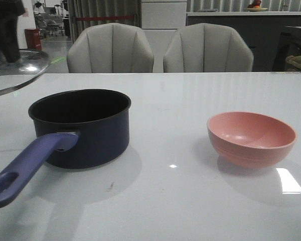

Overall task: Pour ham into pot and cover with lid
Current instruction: 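Lift the glass lid by its knob with the left gripper over the pot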

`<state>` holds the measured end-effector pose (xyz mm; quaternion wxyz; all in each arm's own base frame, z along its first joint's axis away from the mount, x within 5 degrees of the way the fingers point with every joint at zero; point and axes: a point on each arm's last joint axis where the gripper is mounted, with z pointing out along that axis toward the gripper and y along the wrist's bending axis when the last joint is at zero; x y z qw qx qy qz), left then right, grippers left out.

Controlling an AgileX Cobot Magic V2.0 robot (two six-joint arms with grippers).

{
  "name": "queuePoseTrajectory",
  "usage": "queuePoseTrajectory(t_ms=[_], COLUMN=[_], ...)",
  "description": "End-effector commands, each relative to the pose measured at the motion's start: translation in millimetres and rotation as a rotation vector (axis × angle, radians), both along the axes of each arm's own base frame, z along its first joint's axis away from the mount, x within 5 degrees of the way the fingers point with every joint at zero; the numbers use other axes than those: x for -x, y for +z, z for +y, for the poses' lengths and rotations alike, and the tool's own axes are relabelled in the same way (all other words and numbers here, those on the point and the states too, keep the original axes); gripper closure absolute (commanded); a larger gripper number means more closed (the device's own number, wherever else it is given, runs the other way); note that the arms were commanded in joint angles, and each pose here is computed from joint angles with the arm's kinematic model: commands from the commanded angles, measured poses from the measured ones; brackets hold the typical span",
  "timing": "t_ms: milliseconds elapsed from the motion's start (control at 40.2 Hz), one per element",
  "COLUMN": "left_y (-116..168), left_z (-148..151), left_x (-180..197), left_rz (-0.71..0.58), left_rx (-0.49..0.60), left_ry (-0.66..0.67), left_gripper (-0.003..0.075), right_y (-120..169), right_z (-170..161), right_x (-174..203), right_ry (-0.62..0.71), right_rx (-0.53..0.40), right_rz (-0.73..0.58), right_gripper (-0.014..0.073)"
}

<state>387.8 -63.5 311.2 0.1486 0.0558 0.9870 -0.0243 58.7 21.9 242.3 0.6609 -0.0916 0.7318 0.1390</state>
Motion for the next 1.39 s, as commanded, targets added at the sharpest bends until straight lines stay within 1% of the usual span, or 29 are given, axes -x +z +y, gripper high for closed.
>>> queuePoseTrajectory(t_ms=[0,50,249,398,472,597,895,995,1144,1293,1368], left_y=[30.6,28.0,18.6,14.0,13.8,12.1,2.9,-1.5,-12.8,-18.8,-20.2], left_z=[-25.3,-38.9,-74.1,-89.2,-94.8,-100.2,-102.8,-105.3,-107.4,-108.5,-108.8], left_x=[12.7,13.6,14.5,11.0,9.6,8.4,4.4,3.3,-0.2,-2.4,-3.2], left_rz=[-0.09,-0.091,-0.106,-0.119,-0.118,-0.115,-0.094,-0.078,-0.043,-0.029,-0.029], left_rx=[0.024,0.026,0.032,0.004,0.011,0.011,0.015,0.033,0.029,0.027,0.027], left_ry=[-0.075,-0.109,-0.195,-0.235,-0.244,-0.255,-0.255,-0.254,-0.254,-0.254,-0.254], left_gripper=[0.0537,0.0537,0.0537,0.0536,0.0532,0.0532,0.0532,0.0532,0.0531,0.0495,0.044], right_y=[17.1,17.1,17.1,17.1,17.1,17.1,17.1,17.1,17.1,17.1,17.1], right_z=[-1.8,-1.8,-1.8,-1.8,-1.8,-1.8,-1.8,-1.8,-1.8,-1.8,-1.8], right_x=[-0.5,-0.5,-0.5,-0.5,-0.5,-0.5,-0.5,-0.5,-0.5,-0.5,-0.5], right_ry=[-0.021,-0.021,-0.021,-0.021,-0.021,-0.021,-0.021,-0.021,-0.021,-0.021,-0.021], right_rx=[-0.033,-0.033,-0.033,-0.033,-0.033,-0.033,-0.033,-0.033,-0.033,-0.033,-0.033], right_rz=[-0.101,-0.101,-0.101,-0.101,-0.101,-0.101,-0.101,-0.101,-0.101,-0.101,-0.101], right_gripper=[0.0452,0.0452,0.0452,0.0452,0.0452,0.0452,0.0452,0.0452,0.0452,0.0452,0.0452])
